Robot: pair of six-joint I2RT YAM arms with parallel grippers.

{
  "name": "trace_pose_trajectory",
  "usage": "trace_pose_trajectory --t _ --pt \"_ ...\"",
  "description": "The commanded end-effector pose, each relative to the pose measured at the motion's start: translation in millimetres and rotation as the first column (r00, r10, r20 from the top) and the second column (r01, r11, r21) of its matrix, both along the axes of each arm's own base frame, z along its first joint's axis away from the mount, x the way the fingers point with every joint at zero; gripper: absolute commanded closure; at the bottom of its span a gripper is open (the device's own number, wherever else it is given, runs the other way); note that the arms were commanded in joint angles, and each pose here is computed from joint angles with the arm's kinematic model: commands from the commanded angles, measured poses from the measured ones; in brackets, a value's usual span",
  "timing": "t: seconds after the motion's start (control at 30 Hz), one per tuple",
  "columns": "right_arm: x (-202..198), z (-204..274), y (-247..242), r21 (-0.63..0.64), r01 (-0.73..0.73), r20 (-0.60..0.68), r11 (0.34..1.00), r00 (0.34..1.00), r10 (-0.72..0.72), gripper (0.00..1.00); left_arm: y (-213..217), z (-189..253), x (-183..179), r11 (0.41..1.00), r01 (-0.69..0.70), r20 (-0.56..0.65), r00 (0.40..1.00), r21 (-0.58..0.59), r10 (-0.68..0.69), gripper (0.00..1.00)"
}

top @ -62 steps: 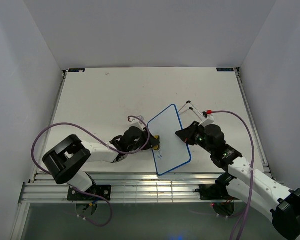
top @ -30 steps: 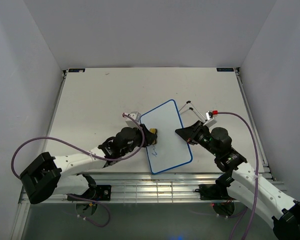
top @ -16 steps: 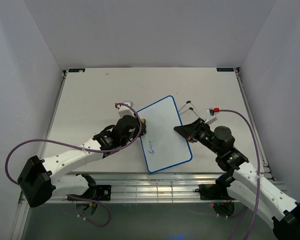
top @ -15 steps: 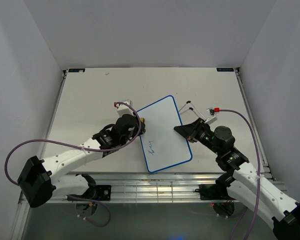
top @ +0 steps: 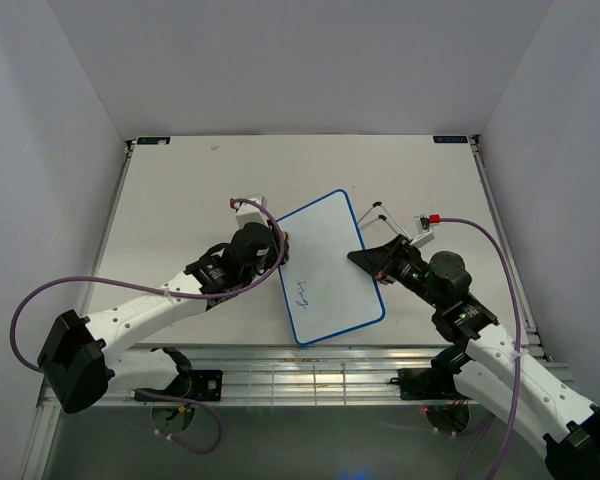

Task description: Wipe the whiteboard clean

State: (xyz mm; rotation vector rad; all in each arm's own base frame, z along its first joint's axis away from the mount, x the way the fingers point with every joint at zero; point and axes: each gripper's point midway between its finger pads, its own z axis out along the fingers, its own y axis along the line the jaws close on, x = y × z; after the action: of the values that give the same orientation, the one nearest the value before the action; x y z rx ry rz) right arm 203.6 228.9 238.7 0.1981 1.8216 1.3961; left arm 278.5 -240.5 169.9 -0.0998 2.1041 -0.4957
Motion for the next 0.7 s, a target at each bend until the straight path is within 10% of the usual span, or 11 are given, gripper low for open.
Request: trace_pose_trajectory --t 0.0,0.67 --pt "-33 118 8 0.249 -0.18 0.275 0.951 0.955 0.109 0.92 -26 -9 -16 0.993 0.112 -0.04 0.993 -0.043 -0.114 1.0" --pt "-44 129 2 0.267 -0.202 0.313 0.942 0.943 0.114 0.92 -7 -4 23 0.998 0.055 -0.029 0.998 -0.039 -0.056 1.0"
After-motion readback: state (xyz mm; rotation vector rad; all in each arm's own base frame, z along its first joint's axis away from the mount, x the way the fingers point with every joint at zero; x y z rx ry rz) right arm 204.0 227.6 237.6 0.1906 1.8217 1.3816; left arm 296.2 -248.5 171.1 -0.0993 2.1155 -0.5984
